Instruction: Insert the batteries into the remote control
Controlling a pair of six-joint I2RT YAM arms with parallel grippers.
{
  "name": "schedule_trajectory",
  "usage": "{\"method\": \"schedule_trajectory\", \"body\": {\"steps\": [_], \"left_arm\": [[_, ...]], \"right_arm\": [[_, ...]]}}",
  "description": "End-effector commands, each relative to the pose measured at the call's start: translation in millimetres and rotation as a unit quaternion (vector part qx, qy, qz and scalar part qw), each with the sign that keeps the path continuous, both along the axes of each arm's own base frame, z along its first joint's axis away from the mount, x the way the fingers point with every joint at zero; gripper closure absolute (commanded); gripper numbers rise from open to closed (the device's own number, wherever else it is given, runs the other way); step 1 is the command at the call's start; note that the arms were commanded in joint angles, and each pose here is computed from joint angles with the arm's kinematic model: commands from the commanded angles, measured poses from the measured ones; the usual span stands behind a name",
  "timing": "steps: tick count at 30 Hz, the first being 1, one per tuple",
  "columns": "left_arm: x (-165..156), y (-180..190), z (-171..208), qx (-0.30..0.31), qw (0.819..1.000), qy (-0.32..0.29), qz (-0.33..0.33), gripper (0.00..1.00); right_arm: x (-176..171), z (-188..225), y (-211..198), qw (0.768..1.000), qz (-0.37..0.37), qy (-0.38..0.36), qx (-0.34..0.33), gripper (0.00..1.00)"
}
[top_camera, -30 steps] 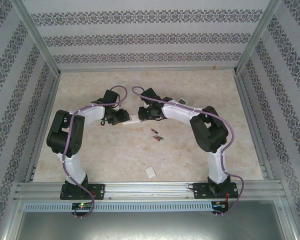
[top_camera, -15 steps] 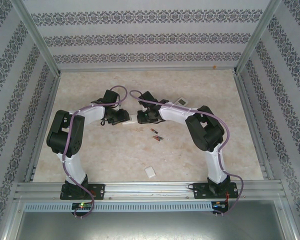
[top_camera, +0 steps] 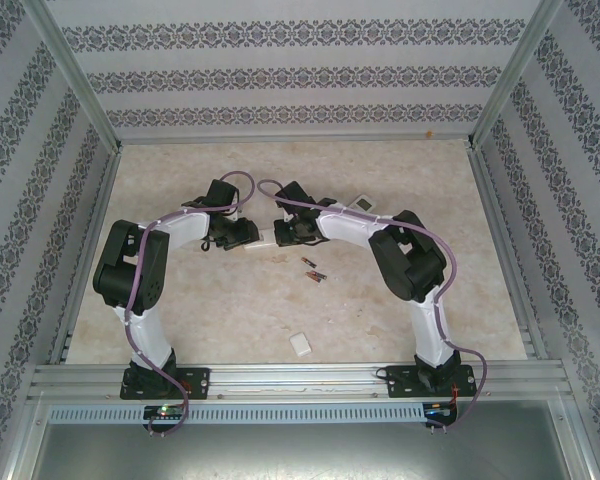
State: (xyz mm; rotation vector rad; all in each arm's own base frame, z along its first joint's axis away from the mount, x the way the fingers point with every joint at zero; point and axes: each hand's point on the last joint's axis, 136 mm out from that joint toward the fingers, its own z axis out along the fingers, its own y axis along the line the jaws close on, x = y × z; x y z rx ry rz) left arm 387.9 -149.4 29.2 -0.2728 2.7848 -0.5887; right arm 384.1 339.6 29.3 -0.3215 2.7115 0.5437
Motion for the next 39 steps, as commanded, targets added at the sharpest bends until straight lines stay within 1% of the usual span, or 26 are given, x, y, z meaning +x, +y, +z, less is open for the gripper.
{"method": "schedule_trajectory", "body": {"steps": [1,6,10,13,17,24,26,30,34,39], "left_arm": [[4,3,0,-0.001,1.000,-0.008,-0.002,0.55],[3,2,-1,-0.001,1.000,-0.008,-0.004,0.56],[3,4,-2,0.000,1.000,-0.008,-0.004,0.56],[3,3,-2,0.000,1.000,-0.009,-0.004,0.56],[3,3,-4,-0.001,1.000,-0.006,-0.004,0.56],[2,3,-4,-0.002,1.000,-0.006,-0.002,0.56],[2,3,-3,-0.003,1.000,-0.007,-0.002,0.56],[3,2,-1,-0.003,1.000,-0.008,-0.002,0.56],[3,3,-1,0.000,1.000,-0.008,-0.003,0.56],[4,2,-1,-0.003,1.000,-0.009,-0.004,0.56]], "right_arm": [[0,-24,7,1.000,0.018,0.014,0.003,0.85],[5,-38,8,1.000,0.016,0.010,0.000,0.86],[2,-39,11,1.000,0.025,-0.005,0.005,0.81],[1,-23,11,0.999,0.021,-0.013,0.022,0.76],[7,-2,4,0.999,0.011,-0.034,0.020,0.72],[12,29,0,0.998,0.016,-0.057,0.014,0.70],[13,33,-1,0.998,0.013,-0.060,0.015,0.70],[14,28,-2,0.998,0.007,-0.055,0.017,0.74],[15,13,0,0.999,0.006,-0.042,0.016,0.79],[15,-9,2,1.000,0.006,-0.019,0.008,0.83]]}}
